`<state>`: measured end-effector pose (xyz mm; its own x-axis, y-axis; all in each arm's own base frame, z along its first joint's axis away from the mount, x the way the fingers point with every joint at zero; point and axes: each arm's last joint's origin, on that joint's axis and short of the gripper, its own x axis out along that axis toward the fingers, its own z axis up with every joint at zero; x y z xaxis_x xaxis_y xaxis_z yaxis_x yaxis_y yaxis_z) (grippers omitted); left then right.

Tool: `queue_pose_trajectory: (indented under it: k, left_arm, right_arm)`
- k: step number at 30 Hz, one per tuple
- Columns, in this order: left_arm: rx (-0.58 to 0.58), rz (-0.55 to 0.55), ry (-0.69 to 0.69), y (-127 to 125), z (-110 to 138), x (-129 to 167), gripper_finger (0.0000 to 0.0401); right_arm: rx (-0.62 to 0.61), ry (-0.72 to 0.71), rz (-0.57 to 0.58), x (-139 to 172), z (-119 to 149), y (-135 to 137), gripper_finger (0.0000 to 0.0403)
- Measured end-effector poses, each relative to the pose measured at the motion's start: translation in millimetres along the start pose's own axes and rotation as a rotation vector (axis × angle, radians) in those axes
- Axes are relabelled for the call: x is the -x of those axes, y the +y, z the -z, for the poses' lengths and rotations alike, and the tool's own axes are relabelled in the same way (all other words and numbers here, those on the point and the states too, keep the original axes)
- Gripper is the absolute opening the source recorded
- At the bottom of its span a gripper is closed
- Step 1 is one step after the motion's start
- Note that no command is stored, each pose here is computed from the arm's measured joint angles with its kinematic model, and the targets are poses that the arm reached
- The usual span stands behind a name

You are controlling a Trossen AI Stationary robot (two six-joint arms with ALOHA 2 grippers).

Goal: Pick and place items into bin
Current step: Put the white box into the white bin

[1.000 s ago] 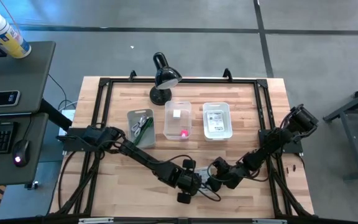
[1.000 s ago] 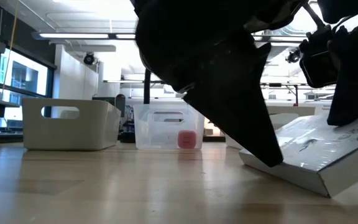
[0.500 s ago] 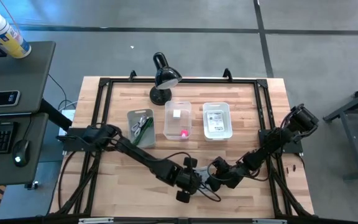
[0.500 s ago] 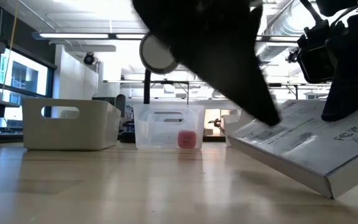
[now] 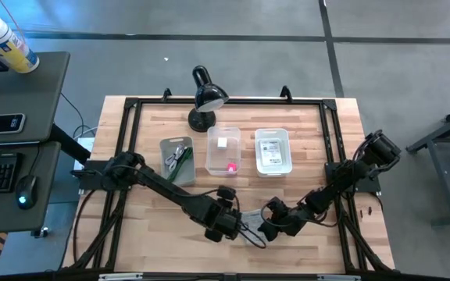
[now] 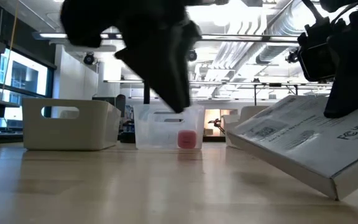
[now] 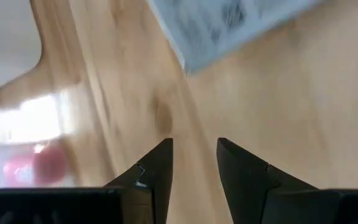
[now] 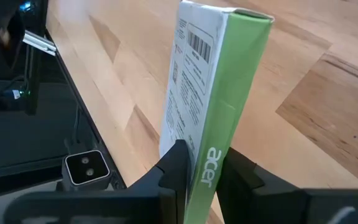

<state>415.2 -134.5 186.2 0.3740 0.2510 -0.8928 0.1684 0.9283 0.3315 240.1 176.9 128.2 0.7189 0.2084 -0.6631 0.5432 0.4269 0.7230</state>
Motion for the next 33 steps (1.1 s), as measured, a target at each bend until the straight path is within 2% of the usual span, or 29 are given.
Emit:
queue_pose_trajectory:
  k: [6,12,17,22,29,33]
  left_arm:
    - [-0.083,-0.065,0.119,-11.6,14.2,7.0,0.0113]
    - [-0.137,-0.096,0.166,-29.7,22.9,16.3,0.0113]
    - [-0.13,-0.15,0.161,-41.1,26.5,22.7,0.0113]
    - [-0.107,-0.175,0.158,-41.5,27.1,23.4,0.0113]
    - [-0.06,-0.22,0.123,-40.1,24.5,23.1,0.0113]
    - [-0.044,-0.215,0.094,-41.1,21.6,22.7,0.0113]
  right_arm:
    - [0.009,-0.002,-0.009,3.6,-1.1,2.3,0.0054]
    - [0.032,-0.03,-0.012,12.2,-4.4,5.6,0.0053]
    - [0.046,-0.052,-0.012,24.5,-8.6,9.7,0.0052]
    - [0.062,-0.093,-0.036,41.2,-16.0,16.8,0.0052]
    - [0.086,-0.203,-0.08,72.7,-35.6,27.0,0.0052]
    - [0.102,-0.28,-0.061,94.4,-50.6,26.4,0.0052]
